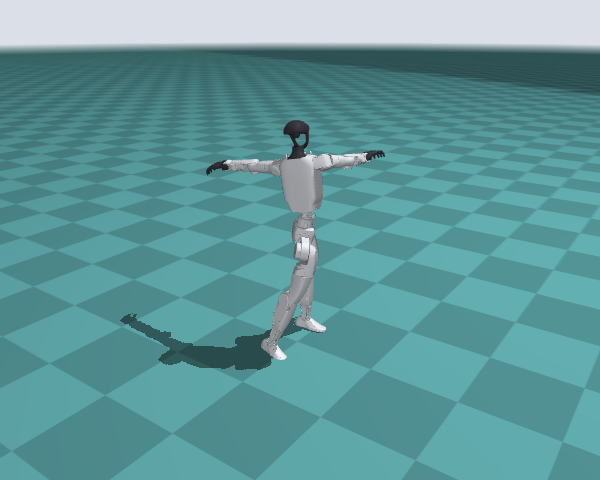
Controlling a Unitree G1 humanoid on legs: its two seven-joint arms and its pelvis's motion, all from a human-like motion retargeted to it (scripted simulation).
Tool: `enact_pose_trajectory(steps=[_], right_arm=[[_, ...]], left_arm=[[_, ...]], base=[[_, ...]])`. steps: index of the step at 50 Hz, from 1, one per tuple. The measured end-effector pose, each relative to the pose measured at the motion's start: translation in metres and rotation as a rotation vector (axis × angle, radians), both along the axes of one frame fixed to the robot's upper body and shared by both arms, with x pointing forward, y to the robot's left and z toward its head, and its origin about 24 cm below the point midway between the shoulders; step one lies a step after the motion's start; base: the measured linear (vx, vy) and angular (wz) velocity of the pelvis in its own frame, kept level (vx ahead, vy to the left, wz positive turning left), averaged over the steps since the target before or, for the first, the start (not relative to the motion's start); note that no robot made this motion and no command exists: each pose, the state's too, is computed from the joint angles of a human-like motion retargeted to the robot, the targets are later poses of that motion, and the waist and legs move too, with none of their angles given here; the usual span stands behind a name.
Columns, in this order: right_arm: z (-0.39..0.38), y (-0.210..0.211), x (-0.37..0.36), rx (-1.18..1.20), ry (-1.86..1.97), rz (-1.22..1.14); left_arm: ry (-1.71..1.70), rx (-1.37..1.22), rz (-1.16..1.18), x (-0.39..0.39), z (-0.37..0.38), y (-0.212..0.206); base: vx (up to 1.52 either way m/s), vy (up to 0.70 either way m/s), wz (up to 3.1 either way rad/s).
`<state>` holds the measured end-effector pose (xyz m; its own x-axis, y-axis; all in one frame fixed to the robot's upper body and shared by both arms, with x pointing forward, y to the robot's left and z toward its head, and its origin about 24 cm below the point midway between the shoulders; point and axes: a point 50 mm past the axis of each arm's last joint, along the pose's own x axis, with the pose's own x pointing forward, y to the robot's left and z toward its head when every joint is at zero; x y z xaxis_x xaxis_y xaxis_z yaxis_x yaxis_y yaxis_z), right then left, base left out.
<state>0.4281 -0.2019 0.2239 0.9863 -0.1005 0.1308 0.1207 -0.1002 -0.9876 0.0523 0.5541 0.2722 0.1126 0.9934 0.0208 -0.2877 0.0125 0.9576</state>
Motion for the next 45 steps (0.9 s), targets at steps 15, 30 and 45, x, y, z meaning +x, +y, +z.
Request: enact_pose_trajectory(steps=[15,30,45], right_arm=[[0.036,0.169,-0.008,-0.134,-0.105,0.419],[0.046,0.131,0.000,-0.156,-0.105,0.317],[0.054,-0.031,-0.006,-0.091,-0.062,-0.075]], left_arm=[[-0.104,-0.141,0.102,-0.061,-0.073,0.003],[-0.131,-0.123,0.095,-0.067,-0.065,0.004],[-0.016,-0.073,-0.070,-0.013,-0.054,0.003]], base=[[0.03,0.06,0.59],[-0.01,0.01,-0.53],[-0.03,0.01,-1.22]])
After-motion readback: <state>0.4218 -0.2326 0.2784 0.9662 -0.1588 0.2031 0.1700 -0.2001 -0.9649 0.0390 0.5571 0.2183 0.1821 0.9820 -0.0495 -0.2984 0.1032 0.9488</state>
